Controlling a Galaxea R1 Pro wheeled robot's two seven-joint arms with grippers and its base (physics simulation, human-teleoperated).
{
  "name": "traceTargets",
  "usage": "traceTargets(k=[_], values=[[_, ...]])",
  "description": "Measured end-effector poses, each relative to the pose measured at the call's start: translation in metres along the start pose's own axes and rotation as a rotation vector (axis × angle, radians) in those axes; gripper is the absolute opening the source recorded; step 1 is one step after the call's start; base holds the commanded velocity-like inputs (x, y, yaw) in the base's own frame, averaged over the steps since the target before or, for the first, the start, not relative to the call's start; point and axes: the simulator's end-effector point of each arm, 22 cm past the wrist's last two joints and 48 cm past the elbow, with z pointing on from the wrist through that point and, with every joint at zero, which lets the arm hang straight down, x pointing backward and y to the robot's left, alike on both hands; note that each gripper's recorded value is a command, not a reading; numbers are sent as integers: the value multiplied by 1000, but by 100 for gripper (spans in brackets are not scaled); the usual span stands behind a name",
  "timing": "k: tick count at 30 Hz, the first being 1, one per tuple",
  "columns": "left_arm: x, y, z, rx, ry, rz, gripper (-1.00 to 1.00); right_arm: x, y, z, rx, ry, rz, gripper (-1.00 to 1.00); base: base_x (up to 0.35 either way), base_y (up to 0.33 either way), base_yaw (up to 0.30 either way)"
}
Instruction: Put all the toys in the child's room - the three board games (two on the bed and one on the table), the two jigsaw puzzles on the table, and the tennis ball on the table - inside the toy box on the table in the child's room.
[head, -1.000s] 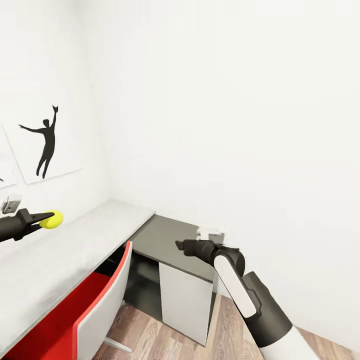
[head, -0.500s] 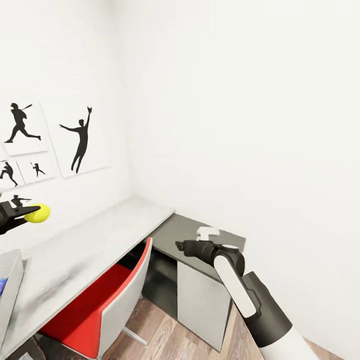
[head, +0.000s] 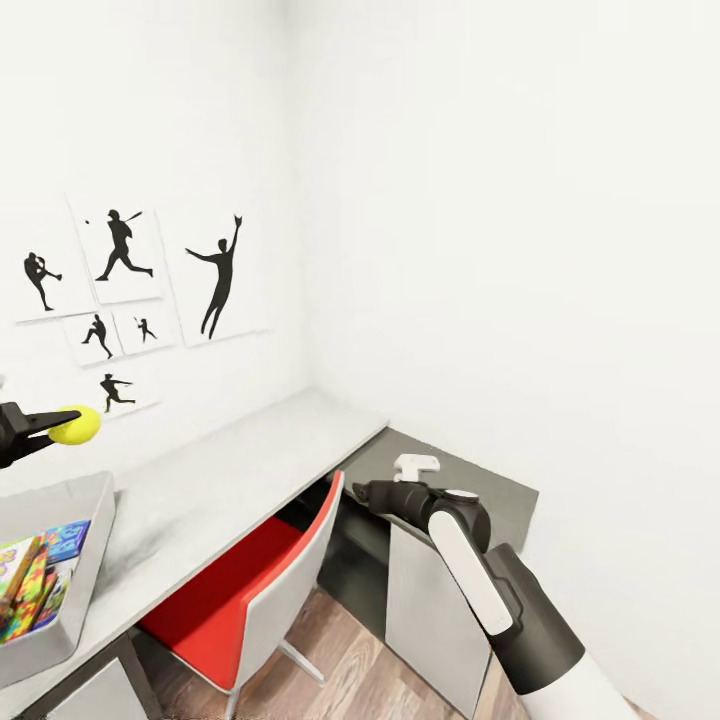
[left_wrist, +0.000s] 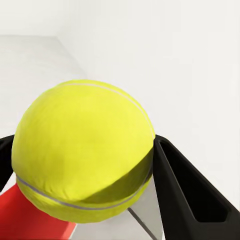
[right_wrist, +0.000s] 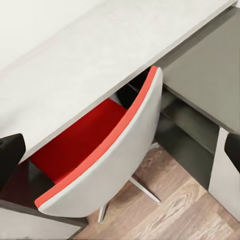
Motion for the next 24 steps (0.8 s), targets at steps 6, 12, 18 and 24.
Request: traceTargets(k=[6,12,18,24], values=[[0,1,0,-3,1,1,-100,0,0,0,0,0,0,100,0,0,287],[0,2,0,-8,1,2,-100,0,0,0,0,1,0,100,0,0,287],[2,7,1,-22,5,-2,-100,0,1,0,-2,-1,0,100,0,0,287],[9,19,6,-60,19,-16,-100,-10,9,-6,-24,-26,-4,100,0,0,287]])
